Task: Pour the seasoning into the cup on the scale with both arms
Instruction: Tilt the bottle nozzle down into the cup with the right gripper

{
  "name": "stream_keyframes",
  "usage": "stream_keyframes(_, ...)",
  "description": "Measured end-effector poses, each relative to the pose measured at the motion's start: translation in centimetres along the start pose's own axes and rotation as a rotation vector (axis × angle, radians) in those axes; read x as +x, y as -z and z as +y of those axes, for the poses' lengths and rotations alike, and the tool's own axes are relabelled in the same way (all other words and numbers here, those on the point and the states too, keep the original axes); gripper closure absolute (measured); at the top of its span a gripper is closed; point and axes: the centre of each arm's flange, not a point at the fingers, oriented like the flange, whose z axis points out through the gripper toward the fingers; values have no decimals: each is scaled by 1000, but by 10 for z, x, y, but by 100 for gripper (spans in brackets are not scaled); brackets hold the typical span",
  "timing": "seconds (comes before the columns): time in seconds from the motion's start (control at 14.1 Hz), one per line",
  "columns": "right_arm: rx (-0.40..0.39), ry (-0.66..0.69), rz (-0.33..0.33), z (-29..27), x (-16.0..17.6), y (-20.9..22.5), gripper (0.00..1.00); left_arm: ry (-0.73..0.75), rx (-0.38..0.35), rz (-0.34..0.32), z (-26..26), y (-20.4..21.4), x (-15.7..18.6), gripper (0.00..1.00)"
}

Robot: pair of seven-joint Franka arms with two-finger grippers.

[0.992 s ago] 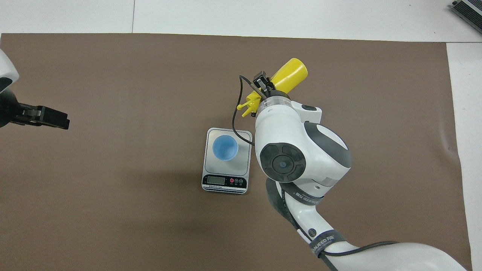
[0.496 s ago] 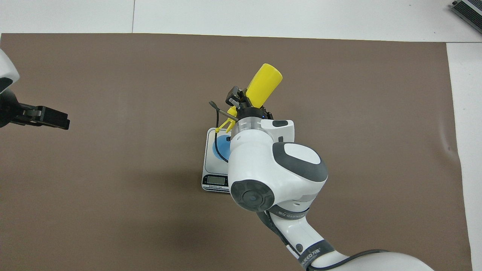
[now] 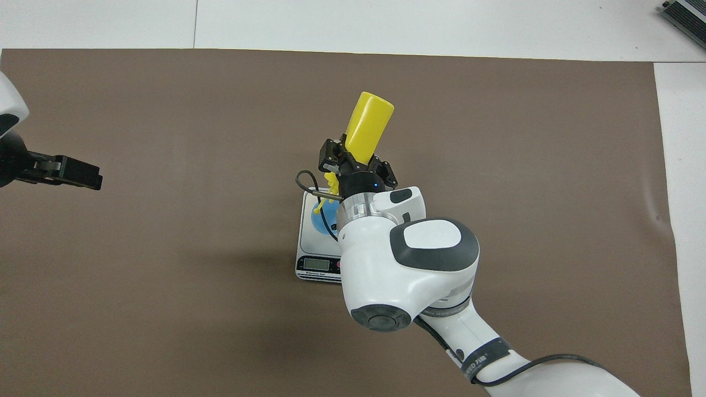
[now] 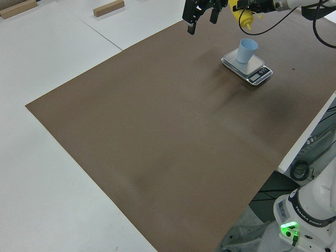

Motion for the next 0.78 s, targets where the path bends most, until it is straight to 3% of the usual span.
stream_keyframes(0.43,99,122,78,11,-13,2,46,0,0,0,0,0,0,0)
stream_keyframes(0.78,125,157,97,11,-12,5,46,0,0,0,0,0,0,0)
